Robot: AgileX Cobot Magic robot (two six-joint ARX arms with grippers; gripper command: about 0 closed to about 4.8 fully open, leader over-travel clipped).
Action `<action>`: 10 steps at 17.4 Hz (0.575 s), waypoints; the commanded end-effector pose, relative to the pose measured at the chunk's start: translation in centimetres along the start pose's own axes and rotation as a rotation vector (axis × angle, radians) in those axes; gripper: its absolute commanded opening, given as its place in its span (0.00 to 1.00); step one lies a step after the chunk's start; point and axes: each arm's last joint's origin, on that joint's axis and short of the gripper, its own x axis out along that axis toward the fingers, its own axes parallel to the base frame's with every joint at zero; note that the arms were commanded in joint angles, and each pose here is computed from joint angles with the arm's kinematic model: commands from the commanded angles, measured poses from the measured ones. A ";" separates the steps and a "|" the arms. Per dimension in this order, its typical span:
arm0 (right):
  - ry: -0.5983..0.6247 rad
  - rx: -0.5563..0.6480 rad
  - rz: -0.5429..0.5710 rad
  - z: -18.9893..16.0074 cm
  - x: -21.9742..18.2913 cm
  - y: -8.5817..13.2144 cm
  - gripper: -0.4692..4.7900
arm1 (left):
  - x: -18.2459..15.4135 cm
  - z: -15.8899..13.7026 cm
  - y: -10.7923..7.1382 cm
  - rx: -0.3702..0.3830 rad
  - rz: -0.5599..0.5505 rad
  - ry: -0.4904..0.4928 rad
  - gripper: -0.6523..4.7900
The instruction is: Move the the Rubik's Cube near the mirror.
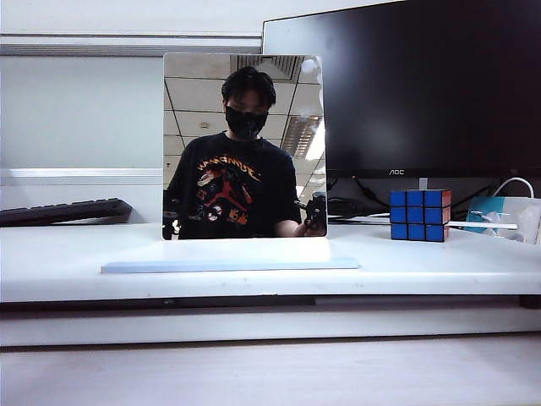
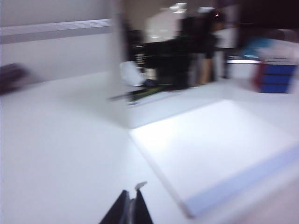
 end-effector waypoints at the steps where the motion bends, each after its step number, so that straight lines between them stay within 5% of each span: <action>1: 0.025 0.107 0.044 -0.3 0.0 0.4 0.09 | 0.0 0.2 -0.2 0.004 -0.063 -0.014 0.16; 5: -0.002 0.189 0.052 1.1 -0.1 2.1 0.08 | 0.0 0.2 -0.2 0.004 -0.063 -0.014 0.16; 9: 0.039 0.151 -0.111 2.9 3.1 5.9 0.11 | 0.0 0.2 -0.2 0.004 -0.063 -0.014 0.16; 10: 0.038 0.116 -0.142 2.8 4.8 7.1 0.41 | 0.0 0.2 -0.2 0.004 -0.062 -0.015 0.16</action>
